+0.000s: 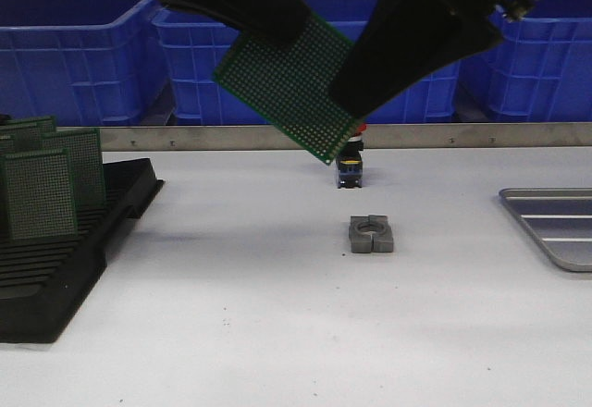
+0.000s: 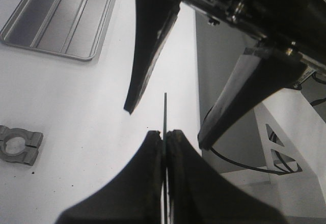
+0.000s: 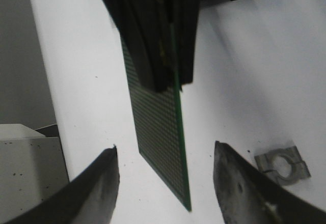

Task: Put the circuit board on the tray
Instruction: 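Grasp the board's lower edge with the right gripper, taking it from the left, then carry the board with the right gripper onto the metal tray and release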

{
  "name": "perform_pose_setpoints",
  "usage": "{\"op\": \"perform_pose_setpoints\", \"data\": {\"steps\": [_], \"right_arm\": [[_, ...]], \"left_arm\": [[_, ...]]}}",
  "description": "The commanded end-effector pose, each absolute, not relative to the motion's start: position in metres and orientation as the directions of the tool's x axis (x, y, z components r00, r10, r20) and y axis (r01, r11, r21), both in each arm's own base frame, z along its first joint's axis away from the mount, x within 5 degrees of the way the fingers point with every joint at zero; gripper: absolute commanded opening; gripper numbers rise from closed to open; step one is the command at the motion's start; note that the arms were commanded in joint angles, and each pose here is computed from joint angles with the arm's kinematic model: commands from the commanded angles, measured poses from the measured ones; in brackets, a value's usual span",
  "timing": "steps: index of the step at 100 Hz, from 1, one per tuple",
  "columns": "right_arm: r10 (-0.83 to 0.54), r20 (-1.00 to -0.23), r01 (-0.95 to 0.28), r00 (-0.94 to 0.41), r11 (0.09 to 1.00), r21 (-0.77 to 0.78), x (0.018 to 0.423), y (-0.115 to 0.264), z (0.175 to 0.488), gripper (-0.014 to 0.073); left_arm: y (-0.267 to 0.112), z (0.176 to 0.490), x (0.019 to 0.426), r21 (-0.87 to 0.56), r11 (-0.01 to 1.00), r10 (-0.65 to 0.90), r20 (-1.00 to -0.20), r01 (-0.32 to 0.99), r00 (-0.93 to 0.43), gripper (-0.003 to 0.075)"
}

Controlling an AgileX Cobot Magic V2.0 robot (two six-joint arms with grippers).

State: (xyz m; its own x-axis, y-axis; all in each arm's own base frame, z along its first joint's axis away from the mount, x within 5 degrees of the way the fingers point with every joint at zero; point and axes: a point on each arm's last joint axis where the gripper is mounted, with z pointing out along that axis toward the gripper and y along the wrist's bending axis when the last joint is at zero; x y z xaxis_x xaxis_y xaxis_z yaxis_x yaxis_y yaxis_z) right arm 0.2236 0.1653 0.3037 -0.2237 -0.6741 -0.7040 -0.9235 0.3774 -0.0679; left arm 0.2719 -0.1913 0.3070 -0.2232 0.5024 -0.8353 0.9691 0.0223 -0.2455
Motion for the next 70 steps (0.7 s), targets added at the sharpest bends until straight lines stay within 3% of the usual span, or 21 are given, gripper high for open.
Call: {"op": "perform_pose_setpoints", "data": {"steps": [1,9,32,37,44,61,70], "right_arm": [[-0.62,-0.757,-0.927,-0.206,0.372,-0.052,0.2264,0.1728,0.32,0.0415],[-0.611,-0.76,-0.93,-0.224,0.368,-0.022,0.2279,0.1757,0.318,0.0338],[-0.598,-0.765,-0.929,-0.236,0.369,-0.002,0.2279,0.177,0.318,-0.0052],[-0.598,-0.766,-0.929,-0.237,0.369,-0.001,0.2279,0.1771,0.318,-0.0066],[-0.598,-0.765,-0.93,-0.237,0.368,0.001,0.2277,0.1771,0.318,-0.007],[-0.602,-0.762,-0.932,-0.24,0.361,0.008,0.2268,0.177,0.3176,-0.0069],[-0.608,-0.751,-0.936,-0.257,0.35,0.037,0.2245,0.1763,0.3166,-0.0069]], "left_arm": [[-0.1907,0.3323,0.2633,-0.254,-0.03,0.425,-0.879,0.967,-0.218,-0.002],[-0.1907,0.3323,0.2633,-0.254,-0.03,0.425,-0.879,0.967,-0.218,-0.002],[-0.1906,0.3324,0.2623,-0.258,-0.04,0.426,-0.878,0.965,-0.217,-0.0017],[-0.1906,0.3324,0.2623,-0.258,-0.04,0.426,-0.878,0.965,-0.217,0.0001],[-0.1901,0.333,0.263,-0.256,-0.036,0.425,-0.879,0.966,-0.217,0.0078],[-0.1868,0.337,0.2675,-0.238,-0.016,0.415,-0.885,0.971,-0.21,0.041],[-0.1846,0.3397,0.2697,-0.221,-0.01,0.422,-0.885,0.975,-0.196,0.0482]]}}
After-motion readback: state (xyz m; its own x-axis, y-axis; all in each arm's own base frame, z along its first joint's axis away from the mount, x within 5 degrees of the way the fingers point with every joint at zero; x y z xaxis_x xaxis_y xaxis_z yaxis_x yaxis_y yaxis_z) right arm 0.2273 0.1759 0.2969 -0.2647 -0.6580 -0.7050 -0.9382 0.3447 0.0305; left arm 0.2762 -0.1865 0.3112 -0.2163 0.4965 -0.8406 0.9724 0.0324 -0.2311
